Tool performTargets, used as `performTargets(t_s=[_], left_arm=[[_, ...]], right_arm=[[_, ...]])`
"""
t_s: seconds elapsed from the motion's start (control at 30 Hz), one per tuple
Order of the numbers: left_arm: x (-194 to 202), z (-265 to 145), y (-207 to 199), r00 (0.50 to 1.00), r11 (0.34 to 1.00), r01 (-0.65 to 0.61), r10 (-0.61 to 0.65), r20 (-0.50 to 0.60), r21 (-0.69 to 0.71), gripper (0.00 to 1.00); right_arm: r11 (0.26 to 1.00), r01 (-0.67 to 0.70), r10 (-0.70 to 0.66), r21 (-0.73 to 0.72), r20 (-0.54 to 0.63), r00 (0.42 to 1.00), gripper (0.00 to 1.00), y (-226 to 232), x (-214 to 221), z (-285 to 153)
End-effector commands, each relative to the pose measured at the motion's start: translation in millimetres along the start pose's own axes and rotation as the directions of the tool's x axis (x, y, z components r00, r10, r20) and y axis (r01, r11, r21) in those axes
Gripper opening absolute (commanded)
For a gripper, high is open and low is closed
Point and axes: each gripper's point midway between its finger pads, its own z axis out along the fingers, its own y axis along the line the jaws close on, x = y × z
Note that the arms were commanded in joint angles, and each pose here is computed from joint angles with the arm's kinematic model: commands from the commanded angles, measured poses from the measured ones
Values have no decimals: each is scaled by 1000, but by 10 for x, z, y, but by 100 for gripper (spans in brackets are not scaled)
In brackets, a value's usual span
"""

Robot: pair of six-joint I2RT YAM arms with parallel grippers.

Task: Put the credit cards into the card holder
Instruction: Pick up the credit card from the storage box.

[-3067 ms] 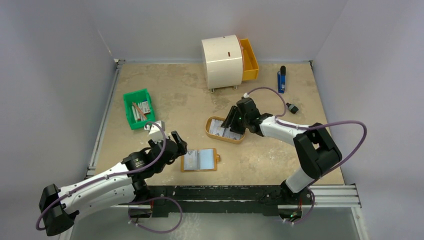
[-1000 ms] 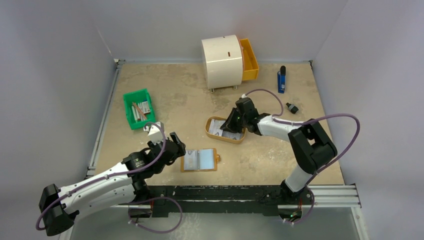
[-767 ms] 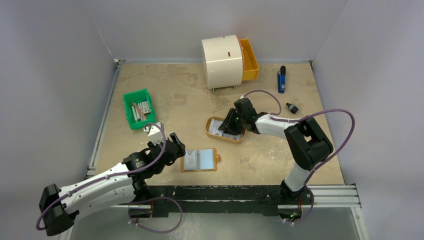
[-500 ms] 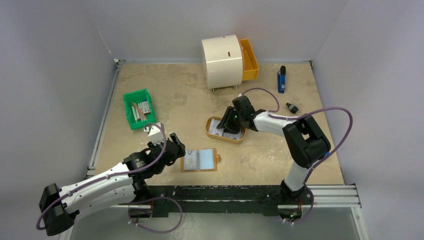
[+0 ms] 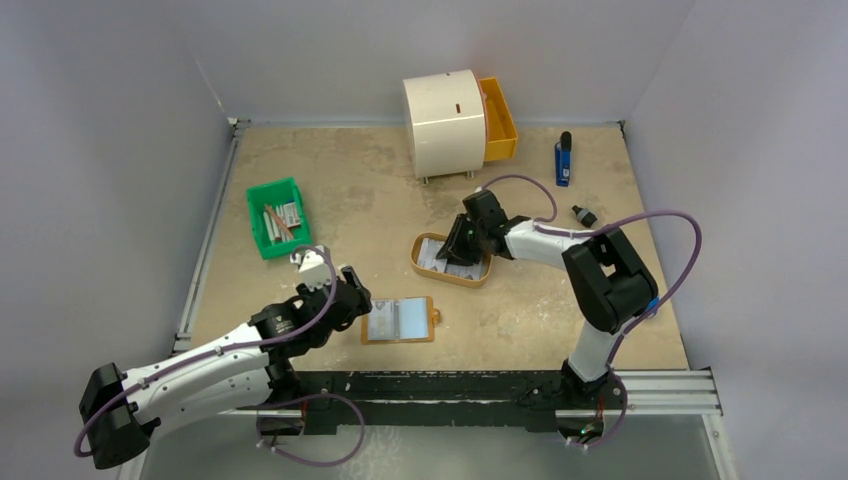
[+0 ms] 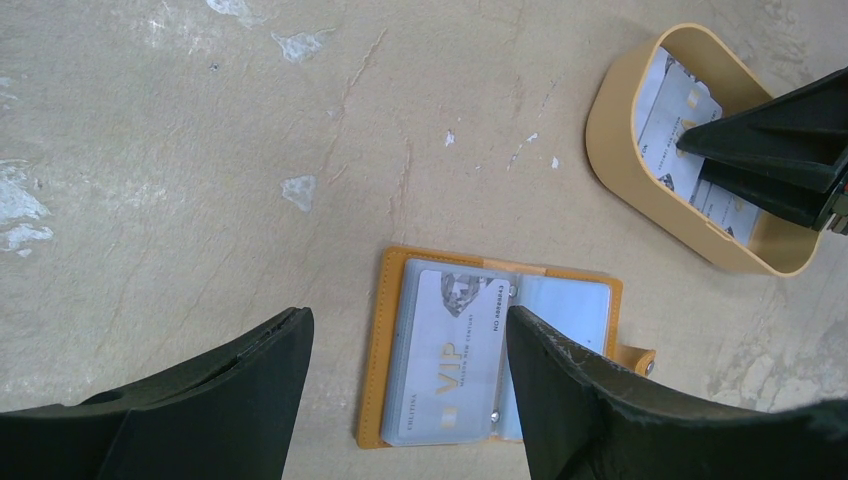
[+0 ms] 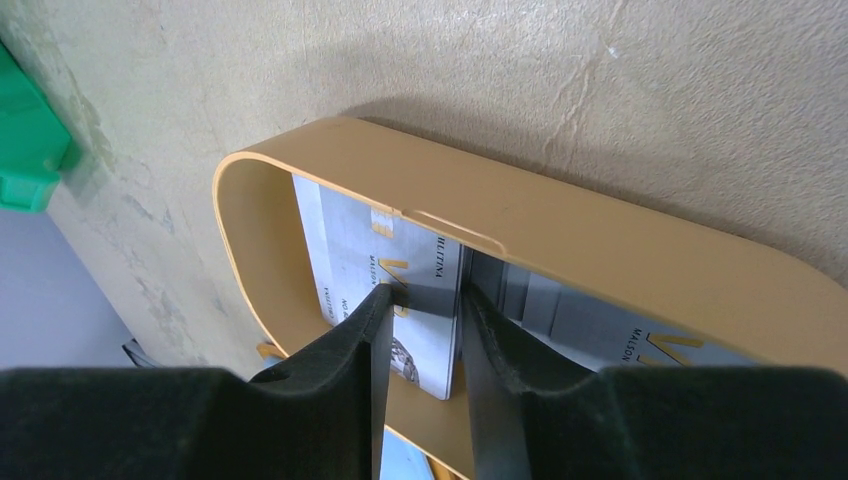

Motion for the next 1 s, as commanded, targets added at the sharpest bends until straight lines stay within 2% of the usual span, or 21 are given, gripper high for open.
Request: performTargets(t_s=[0.0, 0.37, 0.97], left_arm=[[-62, -6, -91, 999, 999, 34, -34, 20, 26, 70], [-66, 1, -115, 999, 999, 29, -30, 19, 25, 70], [-59, 20, -127, 1000, 999, 25, -25, 17, 20, 70]], right_arm=[[998, -5, 4, 60, 4, 1000, 33, -154, 49, -81], [999, -5, 4, 53, 17, 1000, 32, -181, 36, -156], [1000, 4, -5, 3, 47, 999, 14, -42, -14, -368]])
